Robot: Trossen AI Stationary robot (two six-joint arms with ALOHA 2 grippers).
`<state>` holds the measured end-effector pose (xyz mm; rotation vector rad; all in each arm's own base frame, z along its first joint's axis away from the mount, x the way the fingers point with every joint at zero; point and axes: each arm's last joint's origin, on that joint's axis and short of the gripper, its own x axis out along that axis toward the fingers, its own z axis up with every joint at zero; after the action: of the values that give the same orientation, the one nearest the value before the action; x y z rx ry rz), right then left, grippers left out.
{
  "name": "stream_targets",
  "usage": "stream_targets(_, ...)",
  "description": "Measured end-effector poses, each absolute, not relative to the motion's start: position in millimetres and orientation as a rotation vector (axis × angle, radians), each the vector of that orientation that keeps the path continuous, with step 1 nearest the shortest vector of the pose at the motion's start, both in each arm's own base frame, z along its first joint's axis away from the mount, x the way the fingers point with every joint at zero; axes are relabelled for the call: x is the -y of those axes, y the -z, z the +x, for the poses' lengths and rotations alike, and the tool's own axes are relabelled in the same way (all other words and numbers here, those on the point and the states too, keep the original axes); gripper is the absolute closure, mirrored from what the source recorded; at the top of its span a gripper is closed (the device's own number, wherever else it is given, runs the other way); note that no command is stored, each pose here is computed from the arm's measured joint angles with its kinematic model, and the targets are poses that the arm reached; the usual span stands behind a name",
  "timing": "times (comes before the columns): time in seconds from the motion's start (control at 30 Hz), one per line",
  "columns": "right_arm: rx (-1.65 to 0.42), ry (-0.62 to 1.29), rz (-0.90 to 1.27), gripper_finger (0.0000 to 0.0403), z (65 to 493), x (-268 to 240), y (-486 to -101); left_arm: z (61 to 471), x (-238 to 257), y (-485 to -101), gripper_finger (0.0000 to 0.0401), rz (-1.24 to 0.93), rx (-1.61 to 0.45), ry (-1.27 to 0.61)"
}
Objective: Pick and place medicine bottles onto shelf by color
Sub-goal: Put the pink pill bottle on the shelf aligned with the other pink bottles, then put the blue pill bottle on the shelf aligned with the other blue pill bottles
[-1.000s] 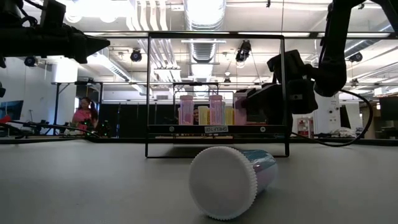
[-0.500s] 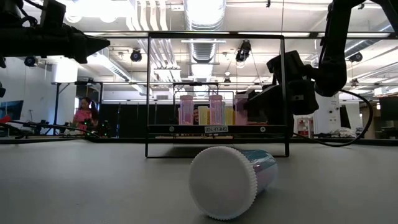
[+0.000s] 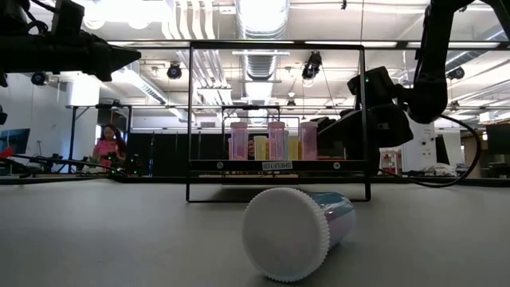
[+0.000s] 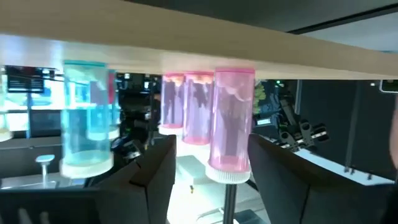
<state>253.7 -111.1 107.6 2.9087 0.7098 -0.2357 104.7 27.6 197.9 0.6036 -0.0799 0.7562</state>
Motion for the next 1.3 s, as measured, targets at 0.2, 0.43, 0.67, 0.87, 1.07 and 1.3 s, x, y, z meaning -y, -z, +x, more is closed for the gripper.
stream_targets(0.2, -0.641, 0.243, 2.923, 0.0194, 241.3, 119.2, -108.8, 104.7, -27.6, -197.8, 0.0329, 0.604, 0.080, -0.756)
stream_targets(0.43, -0.721, 0.250, 2.959, 0.0193, 228.4, 121.9, -104.7, 104.7, -27.6, -197.9, 0.0329, 0.604, 0.080, -0.756)
stream_targets(0.67, -0.889, 0.155, 2.896, 0.0193, 222.2, 123.8, -106.8, 104.8, -27.6, -197.9, 0.0329, 0.604, 0.080, -0.756)
stream_targets(0.87, -0.829, -0.044, 2.618, 0.0193, 220.1, 124.1, -130.2, 104.7, -27.6, -197.9, 0.0329, 0.604, 0.080, -0.756)
stream_targets(1.07, -0.714, -0.204, 2.384, 0.0193, 211.2, 122.7, -170.9, 104.7, -27.6, -197.8, 0.0329, 0.604, 0.080, -0.756)
stream_targets(1.3, -0.785, -0.182, 2.231, 0.0193, 204.3, 116.9, -218.9, 104.7, -27.6, -198.0, 0.0329, 0.603, 0.080, -0.756)
